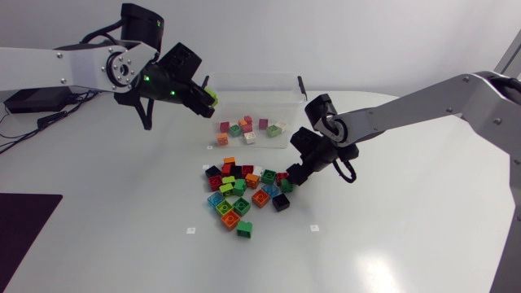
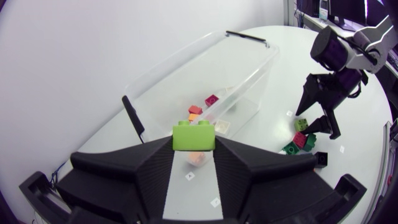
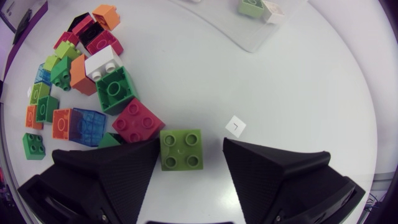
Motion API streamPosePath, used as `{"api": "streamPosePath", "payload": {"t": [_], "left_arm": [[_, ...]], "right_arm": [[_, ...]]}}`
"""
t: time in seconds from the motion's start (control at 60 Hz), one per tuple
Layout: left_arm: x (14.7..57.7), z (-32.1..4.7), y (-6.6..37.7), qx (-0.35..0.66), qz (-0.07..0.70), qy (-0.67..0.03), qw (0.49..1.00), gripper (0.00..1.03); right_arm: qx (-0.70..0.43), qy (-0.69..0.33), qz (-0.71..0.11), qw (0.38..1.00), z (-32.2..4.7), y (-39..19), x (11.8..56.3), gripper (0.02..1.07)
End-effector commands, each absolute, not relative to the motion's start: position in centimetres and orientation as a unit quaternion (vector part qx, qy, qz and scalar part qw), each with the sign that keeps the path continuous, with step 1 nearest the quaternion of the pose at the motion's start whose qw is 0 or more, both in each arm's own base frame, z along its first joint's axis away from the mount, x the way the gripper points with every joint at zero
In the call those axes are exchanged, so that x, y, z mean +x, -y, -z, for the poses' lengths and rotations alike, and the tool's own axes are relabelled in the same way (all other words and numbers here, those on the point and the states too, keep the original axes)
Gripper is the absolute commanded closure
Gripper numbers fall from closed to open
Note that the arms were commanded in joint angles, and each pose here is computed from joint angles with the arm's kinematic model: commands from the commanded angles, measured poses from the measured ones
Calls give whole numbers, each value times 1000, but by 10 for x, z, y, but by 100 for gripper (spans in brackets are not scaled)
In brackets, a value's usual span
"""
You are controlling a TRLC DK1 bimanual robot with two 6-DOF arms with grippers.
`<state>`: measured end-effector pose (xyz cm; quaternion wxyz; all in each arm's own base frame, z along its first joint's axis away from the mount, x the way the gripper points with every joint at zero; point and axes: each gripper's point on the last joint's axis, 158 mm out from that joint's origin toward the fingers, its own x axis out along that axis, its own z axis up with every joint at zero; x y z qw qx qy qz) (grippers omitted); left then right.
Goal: Place the duplo bricks in the container
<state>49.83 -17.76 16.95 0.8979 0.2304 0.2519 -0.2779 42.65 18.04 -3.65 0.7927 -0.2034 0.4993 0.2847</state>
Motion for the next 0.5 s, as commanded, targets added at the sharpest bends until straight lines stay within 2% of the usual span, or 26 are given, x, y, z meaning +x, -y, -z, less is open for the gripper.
{"api": "streamPosePath", "payload": {"t": [0.0,0.25,0.483], "left_arm": [[510,-189,187,213,275,-230,909,77],[528,-204,200,197,274,-214,917,77],[559,-201,209,173,266,-213,924,77]], "right_arm": [[-214,-507,-289,783,48,-182,424,54],[-213,-506,-289,784,46,-181,422,79],[-205,-478,-280,807,-1,-170,427,80]]}}
